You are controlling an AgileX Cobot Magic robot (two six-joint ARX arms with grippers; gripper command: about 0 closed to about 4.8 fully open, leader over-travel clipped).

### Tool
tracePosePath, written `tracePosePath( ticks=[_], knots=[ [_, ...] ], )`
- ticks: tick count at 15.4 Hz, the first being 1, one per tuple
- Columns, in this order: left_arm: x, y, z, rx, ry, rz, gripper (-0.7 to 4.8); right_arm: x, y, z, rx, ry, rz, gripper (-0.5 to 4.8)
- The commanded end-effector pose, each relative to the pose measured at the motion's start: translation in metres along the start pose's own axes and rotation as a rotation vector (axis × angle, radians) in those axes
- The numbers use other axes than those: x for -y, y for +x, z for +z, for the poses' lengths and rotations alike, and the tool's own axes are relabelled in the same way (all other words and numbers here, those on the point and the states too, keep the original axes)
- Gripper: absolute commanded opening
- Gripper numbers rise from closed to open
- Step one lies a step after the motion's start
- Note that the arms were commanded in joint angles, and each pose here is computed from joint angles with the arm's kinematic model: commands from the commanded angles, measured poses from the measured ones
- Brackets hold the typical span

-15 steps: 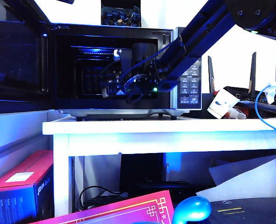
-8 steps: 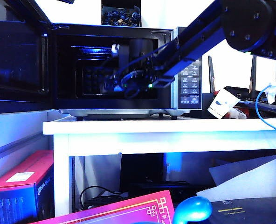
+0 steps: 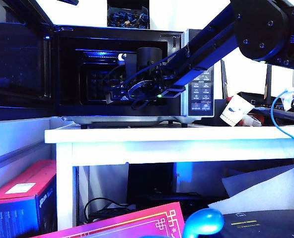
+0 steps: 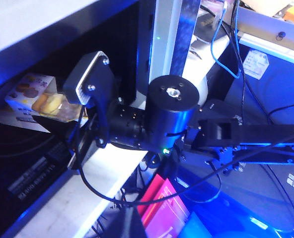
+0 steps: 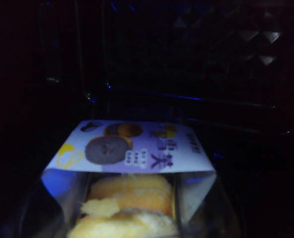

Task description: Open the microwave door, place the box of snacks from the top of the microwave inside, then close the microwave door.

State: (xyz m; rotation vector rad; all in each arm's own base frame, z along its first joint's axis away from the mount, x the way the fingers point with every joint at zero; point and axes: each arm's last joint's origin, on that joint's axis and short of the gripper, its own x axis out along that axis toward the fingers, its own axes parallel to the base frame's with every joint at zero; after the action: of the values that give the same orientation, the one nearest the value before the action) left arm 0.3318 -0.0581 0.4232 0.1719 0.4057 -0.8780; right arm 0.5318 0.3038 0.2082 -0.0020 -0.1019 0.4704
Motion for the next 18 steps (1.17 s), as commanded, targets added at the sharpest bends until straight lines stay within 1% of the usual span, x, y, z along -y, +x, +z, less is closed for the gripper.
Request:
tracePosePath(
  ticks=[1, 4, 5, 6, 9, 10, 11, 12, 15, 18],
  knots=[
    [0.001, -0.002, 0.001, 0.001, -0.001, -0.007, -0.05, -0.002, 0.000, 0.012, 0.055, 0.012, 0.005, 2.65],
    [0.001, -0.002, 0.001, 0.001, -0.001, -0.007, -0.05, -0.002, 0.000, 0.011, 0.044, 0.010, 0.009, 2.68],
    [0.001, -0.002, 0.001, 0.000, -0.002, -0.007, -0.05, -0.002, 0.000, 0.011, 0.044, 0.010, 0.009, 3.80],
    [0.001, -0.002, 0.001, 0.000, -0.002, -0.007, -0.05, -0.002, 0.000, 0.011, 0.043, 0.010, 0.009, 4.79],
    [0.001, -0.002, 0.000, 0.000, -0.001, -0.007, -0.05, -0.002, -0.001, 0.012, 0.036, -0.002, 0.001, 4.79],
    [0.001, -0.002, 0.001, 0.001, -0.001, -0.006, -0.05, -0.002, -0.001, 0.013, 0.000, -0.003, 0.002, 4.79],
    [0.001, -0.002, 0.000, 0.000, -0.001, -0.007, -0.05, -0.005, -0.003, 0.016, -0.075, -0.009, -0.010, 4.79],
    [0.001, -0.002, 0.000, 0.000, -0.001, -0.007, -0.05, -0.008, -0.004, 0.019, -0.114, -0.039, -0.023, 4.79],
    [0.001, -0.002, 0.001, 0.001, -0.001, -0.006, -0.05, -0.018, -0.009, 0.033, -0.158, -0.118, -0.038, 4.79],
    [0.001, -0.002, 0.001, 0.001, 0.000, -0.006, -0.05, -0.020, -0.014, 0.047, -0.217, -0.125, -0.031, 4.79]
  ],
)
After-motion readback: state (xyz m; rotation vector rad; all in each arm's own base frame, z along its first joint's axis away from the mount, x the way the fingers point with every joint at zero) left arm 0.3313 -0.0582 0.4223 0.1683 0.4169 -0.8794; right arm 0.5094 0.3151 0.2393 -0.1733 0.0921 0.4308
